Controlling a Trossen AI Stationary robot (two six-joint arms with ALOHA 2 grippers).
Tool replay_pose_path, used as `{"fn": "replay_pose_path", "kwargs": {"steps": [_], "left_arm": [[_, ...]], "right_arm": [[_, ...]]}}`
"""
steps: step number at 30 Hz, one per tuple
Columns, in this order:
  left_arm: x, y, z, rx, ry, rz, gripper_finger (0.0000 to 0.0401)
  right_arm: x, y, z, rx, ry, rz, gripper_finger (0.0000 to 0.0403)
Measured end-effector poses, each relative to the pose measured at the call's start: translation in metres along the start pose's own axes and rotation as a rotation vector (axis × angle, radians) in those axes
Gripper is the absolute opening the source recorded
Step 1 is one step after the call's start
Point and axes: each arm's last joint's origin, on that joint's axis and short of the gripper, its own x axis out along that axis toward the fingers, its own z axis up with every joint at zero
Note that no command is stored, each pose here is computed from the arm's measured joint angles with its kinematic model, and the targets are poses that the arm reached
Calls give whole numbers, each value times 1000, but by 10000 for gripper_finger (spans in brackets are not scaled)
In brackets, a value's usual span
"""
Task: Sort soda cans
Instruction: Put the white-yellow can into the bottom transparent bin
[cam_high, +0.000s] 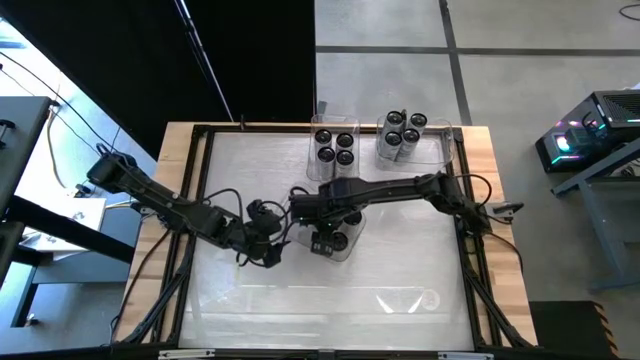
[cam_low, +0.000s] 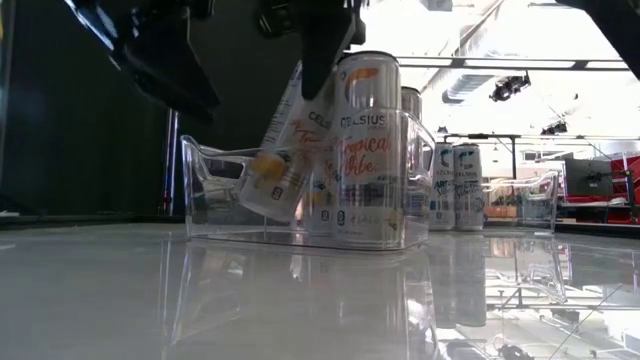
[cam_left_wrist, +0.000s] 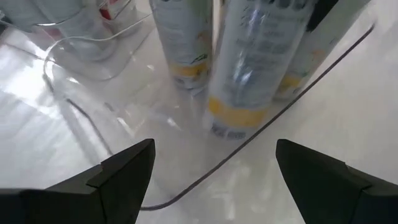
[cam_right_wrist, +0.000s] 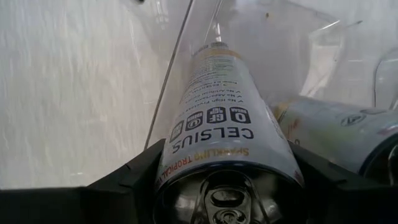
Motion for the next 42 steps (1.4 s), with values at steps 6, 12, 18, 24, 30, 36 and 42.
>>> {"fn": "replay_pose_path", "kwargs": {"steps": [6,12,18,24,30,36,42], "left_arm": [[7,1,8,-59,-9,-60,328],[15,3,9,-29,-2,-42,328],[16,3,12,-12,-34,-29,328],[18,3,12,10,-45,-11,328],[27,-1,9,54,-39,9,328],[39,-2,5,83,-18,34,328],[50,-4,5,111,-18,33,328]], "right_arm": [[5,2,2,8,1,20,236],[6,2,2,5,0,30,236],[6,3,2,-3,2,41,236],[6,3,2,-4,6,45,236],[3,4,1,-7,7,46,236],[2,4,1,-6,8,47,236],[2,4,1,-5,17,52,236]]}}
